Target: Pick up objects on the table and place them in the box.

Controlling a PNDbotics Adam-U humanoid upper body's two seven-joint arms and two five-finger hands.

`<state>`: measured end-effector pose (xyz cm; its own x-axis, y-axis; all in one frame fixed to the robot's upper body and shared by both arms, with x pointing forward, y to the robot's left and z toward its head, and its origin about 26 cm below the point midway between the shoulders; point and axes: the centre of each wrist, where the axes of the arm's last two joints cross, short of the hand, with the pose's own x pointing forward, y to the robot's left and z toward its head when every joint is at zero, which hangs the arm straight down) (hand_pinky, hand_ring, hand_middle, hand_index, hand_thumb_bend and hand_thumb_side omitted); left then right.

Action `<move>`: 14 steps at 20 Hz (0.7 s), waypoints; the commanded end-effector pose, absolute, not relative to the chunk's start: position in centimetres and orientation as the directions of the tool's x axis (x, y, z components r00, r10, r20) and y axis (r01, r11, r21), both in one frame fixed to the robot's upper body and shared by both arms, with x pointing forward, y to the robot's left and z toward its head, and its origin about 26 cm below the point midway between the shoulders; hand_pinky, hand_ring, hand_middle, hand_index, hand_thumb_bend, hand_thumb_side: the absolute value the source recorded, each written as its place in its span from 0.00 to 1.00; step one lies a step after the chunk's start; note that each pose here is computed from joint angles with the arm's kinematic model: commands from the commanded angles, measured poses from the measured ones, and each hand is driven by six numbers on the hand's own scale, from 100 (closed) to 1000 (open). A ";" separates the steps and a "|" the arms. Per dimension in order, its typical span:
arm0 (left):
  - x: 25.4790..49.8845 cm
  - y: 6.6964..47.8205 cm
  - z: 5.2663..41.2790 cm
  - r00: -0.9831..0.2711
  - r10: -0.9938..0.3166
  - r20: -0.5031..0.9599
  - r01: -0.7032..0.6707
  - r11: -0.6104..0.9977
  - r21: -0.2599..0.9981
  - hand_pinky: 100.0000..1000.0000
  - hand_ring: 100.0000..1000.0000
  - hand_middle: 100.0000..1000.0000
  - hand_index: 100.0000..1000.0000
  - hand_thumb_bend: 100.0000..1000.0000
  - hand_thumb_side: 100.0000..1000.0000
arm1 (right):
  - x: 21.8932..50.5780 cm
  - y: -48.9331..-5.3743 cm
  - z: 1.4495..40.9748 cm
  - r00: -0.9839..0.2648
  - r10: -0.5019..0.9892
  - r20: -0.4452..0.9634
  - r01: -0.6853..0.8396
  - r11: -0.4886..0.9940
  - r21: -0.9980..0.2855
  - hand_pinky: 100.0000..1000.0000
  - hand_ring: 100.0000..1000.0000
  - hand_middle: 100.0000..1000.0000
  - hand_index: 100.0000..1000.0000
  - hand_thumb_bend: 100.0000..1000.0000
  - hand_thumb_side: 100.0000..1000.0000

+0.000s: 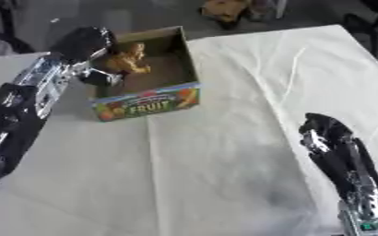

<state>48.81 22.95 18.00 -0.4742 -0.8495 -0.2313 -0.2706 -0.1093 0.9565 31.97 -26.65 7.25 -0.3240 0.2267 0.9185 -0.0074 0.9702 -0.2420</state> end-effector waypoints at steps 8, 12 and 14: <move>48.9 22.8 19.3 -0.514 -0.825 -0.235 -0.166 -0.173 0.971 0.49 0.51 0.46 0.57 0.36 0.26 | 32.0 -26.6 8.1 -0.351 0.230 0.908 -0.008 0.969 -0.249 0.59 0.68 0.54 0.75 0.00 0.45; 48.9 22.9 19.5 -0.521 -0.824 -0.222 -0.119 -0.187 0.975 0.55 0.58 0.55 0.64 0.51 0.30 | 32.0 -26.7 8.0 -0.349 0.232 0.908 -0.007 0.968 -0.250 0.59 0.68 0.54 0.75 0.00 0.45; 48.9 23.0 19.7 -0.524 -0.825 -0.212 -0.102 -0.187 0.977 0.58 0.61 0.58 0.67 0.66 0.31 | 32.0 -26.7 8.0 -0.348 0.232 0.908 -0.005 0.968 -0.250 0.59 0.68 0.54 0.75 0.00 0.45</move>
